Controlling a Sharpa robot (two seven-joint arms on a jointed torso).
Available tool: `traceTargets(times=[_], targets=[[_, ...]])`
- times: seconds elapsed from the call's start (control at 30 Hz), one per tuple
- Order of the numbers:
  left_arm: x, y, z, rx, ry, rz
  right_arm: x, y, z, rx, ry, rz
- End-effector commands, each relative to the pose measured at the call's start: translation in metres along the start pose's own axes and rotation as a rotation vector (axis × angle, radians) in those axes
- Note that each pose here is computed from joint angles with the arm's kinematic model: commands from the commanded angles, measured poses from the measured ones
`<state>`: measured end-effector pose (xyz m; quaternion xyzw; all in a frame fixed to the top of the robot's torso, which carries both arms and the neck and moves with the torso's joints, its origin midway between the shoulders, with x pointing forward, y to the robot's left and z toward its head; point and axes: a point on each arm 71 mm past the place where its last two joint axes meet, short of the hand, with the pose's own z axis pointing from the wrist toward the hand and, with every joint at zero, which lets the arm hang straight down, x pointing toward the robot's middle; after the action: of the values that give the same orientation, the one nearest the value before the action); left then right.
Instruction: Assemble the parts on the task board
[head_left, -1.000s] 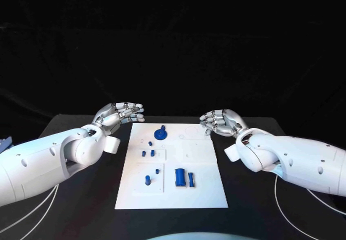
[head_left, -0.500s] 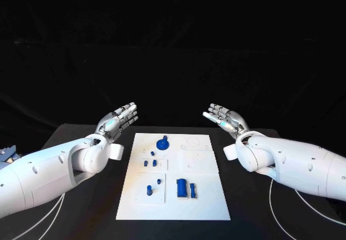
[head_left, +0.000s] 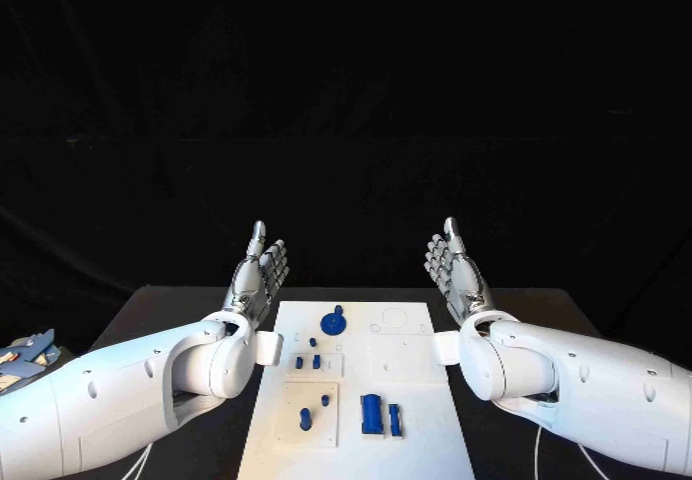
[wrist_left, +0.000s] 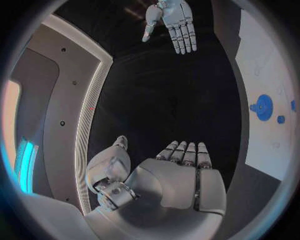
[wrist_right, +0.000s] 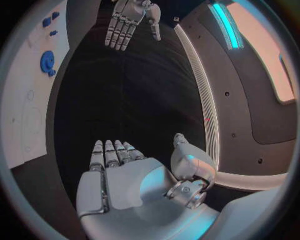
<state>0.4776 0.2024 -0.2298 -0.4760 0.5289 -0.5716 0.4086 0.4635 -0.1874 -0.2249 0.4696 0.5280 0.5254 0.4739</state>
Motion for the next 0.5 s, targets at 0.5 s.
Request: traceTargets(times=[0.5], targets=[[0.0136, -0.0039, -0.0134, 0.024, -0.199, 0.101, -0.005, 0.001, -0.002, 0.002, -0.093, 0.017]])
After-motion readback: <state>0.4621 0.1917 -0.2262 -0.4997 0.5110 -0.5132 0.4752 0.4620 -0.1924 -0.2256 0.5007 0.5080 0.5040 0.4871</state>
